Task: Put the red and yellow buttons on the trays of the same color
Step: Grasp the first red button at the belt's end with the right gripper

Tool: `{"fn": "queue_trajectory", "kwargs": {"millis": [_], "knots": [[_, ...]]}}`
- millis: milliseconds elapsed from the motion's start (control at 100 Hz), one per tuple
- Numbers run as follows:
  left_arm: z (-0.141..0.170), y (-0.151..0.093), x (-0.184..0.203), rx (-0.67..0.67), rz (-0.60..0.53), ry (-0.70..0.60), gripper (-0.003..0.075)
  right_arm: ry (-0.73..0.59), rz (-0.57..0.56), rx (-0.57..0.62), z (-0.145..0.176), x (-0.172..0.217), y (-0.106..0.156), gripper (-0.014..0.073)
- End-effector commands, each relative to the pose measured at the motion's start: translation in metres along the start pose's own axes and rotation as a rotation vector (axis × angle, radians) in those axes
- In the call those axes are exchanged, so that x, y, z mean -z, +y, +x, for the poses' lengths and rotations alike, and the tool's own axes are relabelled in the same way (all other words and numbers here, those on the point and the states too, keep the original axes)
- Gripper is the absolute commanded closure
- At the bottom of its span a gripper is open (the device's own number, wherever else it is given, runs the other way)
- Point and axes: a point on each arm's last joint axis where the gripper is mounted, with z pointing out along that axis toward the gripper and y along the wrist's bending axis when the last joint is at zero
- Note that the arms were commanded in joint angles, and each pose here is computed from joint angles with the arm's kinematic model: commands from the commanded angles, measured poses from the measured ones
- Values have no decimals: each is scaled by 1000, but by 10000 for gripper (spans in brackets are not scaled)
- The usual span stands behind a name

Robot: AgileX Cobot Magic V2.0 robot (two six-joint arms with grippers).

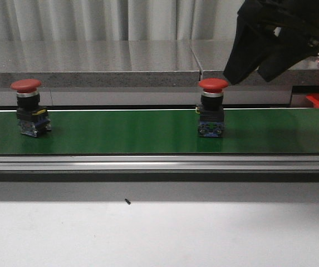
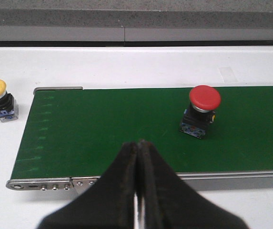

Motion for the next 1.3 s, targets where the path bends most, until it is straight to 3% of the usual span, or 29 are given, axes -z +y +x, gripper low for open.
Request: {"fn": "queue_trajectory", "kwargs": {"millis": [0,780,880,1140,1290], "knots": [[-14,-1,5,0,2,-100,741,-92,20,19,-16,13,1,44],[-14,-1,5,0,2,-100,741,-63,34,-4,-19,-20,-12,63],[-14,-1,5,0,2,-100,741,-57,35,-6,-19,-23,-13,127],[-14,-1,5,0,2,-100,741,-59,37,-7,-19,-24,-13,386],[-14,-1,5,0,2,-100,741,-54,26,-30,-22,-15,-14,412]]}}
